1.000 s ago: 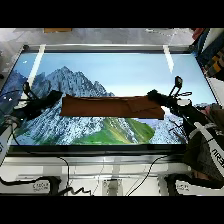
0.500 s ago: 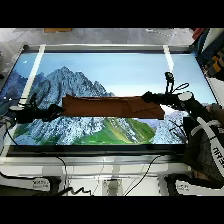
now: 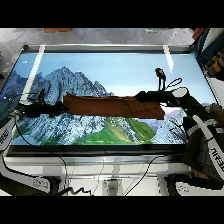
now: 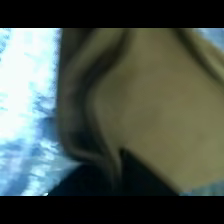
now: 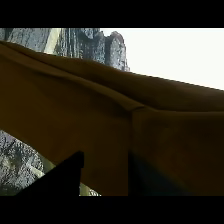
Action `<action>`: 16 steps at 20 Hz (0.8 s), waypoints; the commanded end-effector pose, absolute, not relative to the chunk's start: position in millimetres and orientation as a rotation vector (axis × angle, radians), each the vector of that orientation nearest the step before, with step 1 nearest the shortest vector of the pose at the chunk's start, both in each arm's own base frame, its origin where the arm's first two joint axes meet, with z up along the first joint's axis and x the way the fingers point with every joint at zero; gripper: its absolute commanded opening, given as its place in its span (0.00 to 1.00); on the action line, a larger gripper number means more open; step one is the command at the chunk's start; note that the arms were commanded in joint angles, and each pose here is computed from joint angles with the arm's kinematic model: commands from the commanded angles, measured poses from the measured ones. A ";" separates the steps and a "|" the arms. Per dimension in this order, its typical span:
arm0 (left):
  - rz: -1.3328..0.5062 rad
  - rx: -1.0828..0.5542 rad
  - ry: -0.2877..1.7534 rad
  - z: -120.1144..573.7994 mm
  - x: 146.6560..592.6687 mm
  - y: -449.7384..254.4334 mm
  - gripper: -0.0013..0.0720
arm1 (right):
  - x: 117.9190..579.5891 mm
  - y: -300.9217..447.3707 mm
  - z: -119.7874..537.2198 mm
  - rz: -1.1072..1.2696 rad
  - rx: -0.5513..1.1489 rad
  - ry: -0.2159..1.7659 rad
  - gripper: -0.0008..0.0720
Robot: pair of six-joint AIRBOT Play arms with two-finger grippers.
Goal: Fold the clothes and pants, and hang the long-sleeved shirts on hangers.
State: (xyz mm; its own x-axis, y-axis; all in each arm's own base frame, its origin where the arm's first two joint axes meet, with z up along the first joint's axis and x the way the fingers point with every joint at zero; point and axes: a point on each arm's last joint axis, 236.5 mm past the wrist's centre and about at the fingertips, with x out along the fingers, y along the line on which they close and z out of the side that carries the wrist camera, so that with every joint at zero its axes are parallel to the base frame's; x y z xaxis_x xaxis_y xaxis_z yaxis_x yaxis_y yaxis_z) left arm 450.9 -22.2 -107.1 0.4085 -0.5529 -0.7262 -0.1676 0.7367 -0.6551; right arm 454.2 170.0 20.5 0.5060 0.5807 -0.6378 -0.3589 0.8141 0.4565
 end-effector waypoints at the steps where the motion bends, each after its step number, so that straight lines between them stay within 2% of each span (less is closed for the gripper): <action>1: -0.263 -0.852 1.047 -86.0 477.8 -30.7 0.04 | 463.5 185.2 27.1 0.560 0.257 0.813 0.12; 2: -0.289 -0.847 1.042 -76.9 479.2 -33.7 0.04 | 467.9 189.1 30.3 0.550 0.248 0.785 0.03; 5: -0.414 -0.782 0.995 -28.2 479.0 -44.9 0.04 | 480.6 202.4 40.2 0.516 0.222 0.699 0.02; 7: -0.476 -0.727 0.946 13.7 472.5 -51.3 0.04 | 480.6 222.2 37.1 0.508 0.264 0.700 0.02; 13: -0.525 -0.463 0.800 117.2 432.9 -54.9 0.04 | 457.9 335.6 -13.8 0.659 0.375 0.940 0.02; 16: -0.529 -0.411 0.730 149.9 421.4 -57.9 0.04 | 428.8 410.3 -32.8 0.792 0.354 1.040 0.02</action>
State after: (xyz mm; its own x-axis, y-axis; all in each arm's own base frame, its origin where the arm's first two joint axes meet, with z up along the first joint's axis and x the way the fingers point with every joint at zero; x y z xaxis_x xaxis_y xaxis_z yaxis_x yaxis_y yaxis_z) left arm 437.3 -55.1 117.5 0.5939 -0.6027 -0.5330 0.2545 0.7692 -0.5862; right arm 457.2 348.4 -12.8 0.4062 0.6779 -0.6128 -0.3972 0.7349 0.5496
